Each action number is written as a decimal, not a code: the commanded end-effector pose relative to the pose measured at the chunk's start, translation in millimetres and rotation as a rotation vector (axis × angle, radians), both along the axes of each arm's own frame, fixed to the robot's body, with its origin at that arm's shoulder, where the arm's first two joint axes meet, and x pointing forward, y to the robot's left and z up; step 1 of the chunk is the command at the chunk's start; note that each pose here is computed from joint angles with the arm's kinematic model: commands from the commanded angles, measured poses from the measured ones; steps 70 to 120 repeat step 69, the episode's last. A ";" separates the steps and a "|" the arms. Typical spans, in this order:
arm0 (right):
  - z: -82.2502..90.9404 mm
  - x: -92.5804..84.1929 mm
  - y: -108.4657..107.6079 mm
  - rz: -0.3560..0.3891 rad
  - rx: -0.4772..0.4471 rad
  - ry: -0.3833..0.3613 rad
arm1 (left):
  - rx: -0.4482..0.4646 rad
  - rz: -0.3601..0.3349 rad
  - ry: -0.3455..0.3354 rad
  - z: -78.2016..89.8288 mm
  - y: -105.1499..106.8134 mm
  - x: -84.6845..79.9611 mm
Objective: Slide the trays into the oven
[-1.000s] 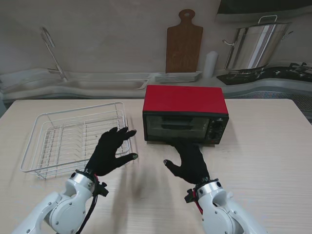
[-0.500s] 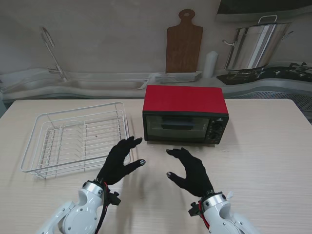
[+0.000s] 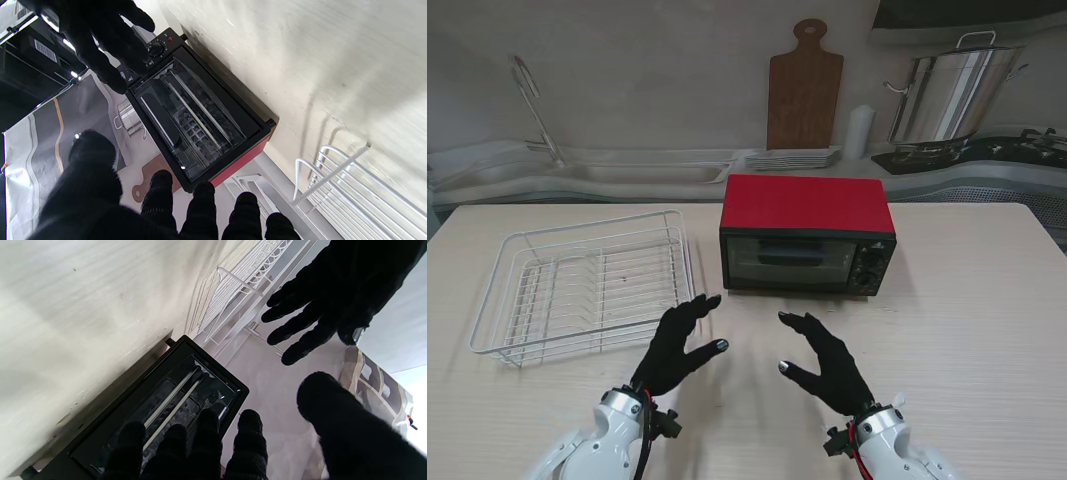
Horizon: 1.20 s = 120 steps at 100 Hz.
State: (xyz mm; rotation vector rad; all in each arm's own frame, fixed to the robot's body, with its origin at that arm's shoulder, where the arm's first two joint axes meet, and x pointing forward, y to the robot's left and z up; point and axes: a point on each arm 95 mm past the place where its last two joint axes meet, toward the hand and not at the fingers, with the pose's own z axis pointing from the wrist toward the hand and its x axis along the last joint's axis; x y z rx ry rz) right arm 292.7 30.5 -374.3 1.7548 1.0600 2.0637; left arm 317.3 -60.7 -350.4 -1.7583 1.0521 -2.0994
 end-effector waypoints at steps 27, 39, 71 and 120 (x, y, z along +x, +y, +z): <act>-3.8 4.3 2.6 0.036 -0.014 0.019 | 0.036 -0.019 0.005 4.0 -7.2 -7.4; -4.6 2.7 3.5 0.049 -0.012 0.025 | 0.031 -0.016 -0.001 4.6 -8.9 -9.5; -5.4 -0.9 0.8 0.041 -0.006 0.019 | 0.024 -0.040 -0.001 2.5 -14.6 -13.0; -5.4 -0.9 0.8 0.041 -0.006 0.019 | 0.024 -0.040 -0.001 2.5 -14.6 -13.0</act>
